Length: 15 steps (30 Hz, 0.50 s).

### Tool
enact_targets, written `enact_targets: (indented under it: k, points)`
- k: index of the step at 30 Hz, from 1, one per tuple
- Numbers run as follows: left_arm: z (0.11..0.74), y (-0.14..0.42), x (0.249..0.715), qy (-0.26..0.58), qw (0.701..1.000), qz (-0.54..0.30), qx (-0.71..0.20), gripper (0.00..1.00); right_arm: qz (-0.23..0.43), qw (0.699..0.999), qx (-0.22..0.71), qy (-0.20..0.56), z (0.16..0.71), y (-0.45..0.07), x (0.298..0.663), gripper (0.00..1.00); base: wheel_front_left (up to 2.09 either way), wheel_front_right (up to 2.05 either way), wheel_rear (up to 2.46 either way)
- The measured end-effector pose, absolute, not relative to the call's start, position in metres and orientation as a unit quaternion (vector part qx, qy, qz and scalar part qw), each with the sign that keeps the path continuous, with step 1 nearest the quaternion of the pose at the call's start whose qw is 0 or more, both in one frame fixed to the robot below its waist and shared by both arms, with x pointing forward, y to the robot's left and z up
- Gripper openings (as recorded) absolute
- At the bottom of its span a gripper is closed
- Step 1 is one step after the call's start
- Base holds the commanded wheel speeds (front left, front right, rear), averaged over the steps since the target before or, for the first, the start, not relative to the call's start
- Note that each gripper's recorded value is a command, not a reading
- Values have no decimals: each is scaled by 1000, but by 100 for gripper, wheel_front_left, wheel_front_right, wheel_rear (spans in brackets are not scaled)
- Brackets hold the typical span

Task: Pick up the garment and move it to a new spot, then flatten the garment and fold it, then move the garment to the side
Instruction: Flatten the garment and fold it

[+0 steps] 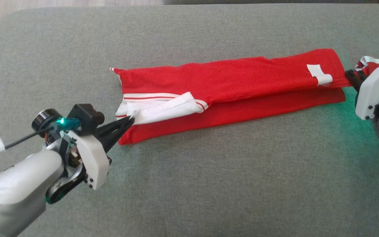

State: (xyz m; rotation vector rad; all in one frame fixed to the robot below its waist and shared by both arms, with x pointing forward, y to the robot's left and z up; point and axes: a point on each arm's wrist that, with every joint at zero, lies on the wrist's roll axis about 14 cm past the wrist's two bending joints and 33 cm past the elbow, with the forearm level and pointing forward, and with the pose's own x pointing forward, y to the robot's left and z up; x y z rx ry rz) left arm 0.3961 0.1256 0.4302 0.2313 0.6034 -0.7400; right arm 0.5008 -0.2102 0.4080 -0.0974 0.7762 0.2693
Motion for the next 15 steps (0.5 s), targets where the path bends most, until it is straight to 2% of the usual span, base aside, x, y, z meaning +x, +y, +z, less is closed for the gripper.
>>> enact_targets:
  k: [12,13,14,15]
  points:
    - [413,125,395,315,871,-352,132,0,153,875,-61,455,385,-208,470,0,0,0,0]
    - [413,125,396,315,872,-351,132,13,152,873,-58,460,384,-209,468,23,0,0,0]
    - [413,125,397,311,874,-347,135,49,150,873,-54,460,384,-209,467,100,0,0,0]
    - [415,125,400,303,879,-343,138,100,148,875,-46,460,385,-210,467,100,0,0,0]
